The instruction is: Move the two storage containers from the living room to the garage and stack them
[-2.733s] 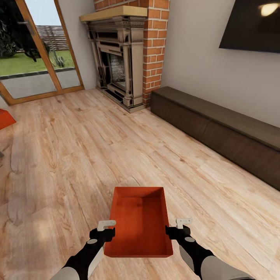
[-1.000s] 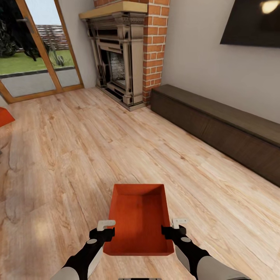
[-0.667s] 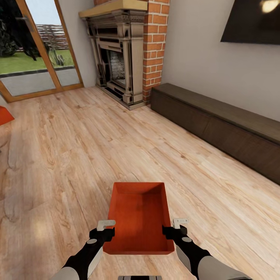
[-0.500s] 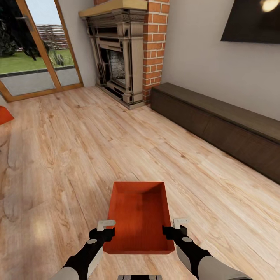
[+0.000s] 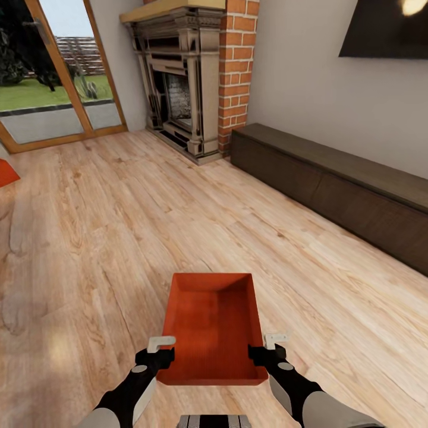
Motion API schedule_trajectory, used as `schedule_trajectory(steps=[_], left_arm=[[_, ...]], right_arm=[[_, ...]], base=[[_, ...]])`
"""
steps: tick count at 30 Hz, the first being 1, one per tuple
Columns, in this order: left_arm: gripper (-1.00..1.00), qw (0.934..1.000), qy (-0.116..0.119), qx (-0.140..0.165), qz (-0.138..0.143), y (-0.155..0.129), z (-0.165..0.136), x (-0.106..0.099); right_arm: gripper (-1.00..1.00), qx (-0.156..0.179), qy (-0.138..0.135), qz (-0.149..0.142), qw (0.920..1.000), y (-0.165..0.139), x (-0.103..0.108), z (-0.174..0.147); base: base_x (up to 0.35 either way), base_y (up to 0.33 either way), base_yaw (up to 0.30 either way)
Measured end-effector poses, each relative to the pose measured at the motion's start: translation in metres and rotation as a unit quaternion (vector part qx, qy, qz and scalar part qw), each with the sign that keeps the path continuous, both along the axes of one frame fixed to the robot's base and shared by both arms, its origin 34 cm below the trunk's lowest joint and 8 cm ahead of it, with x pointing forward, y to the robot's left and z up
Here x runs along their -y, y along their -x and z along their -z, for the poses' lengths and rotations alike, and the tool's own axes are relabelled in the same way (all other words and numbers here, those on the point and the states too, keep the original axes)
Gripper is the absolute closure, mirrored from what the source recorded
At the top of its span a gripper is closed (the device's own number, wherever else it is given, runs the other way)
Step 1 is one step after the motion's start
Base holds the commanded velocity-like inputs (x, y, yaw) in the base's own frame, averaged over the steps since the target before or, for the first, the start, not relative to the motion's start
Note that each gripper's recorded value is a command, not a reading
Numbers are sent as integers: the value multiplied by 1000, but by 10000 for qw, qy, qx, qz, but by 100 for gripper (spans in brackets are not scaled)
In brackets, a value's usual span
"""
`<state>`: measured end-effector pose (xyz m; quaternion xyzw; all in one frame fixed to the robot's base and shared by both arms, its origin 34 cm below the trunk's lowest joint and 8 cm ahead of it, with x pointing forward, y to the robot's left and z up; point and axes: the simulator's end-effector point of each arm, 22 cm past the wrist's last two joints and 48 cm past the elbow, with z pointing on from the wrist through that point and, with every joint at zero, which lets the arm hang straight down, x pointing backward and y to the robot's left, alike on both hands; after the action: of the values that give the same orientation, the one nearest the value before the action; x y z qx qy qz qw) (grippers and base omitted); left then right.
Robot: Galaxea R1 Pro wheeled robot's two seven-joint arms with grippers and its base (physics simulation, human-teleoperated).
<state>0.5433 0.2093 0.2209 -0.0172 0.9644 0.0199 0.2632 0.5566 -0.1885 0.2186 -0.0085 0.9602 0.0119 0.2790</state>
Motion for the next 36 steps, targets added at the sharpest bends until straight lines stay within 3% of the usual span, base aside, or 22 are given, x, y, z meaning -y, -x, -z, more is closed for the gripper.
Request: schedule_trajectory(steps=[6,36], left_arm=[[-100,10000,-7,9,-4,3,13,-1],[-100,10000,-5,9,-2,3,13,-1]], right_arm=[[-100,1,-2,5,10000,3,0,13],[-100,3,2,-9,10000,3,0,13]], base=[[0,0,0],[24,0,0]])
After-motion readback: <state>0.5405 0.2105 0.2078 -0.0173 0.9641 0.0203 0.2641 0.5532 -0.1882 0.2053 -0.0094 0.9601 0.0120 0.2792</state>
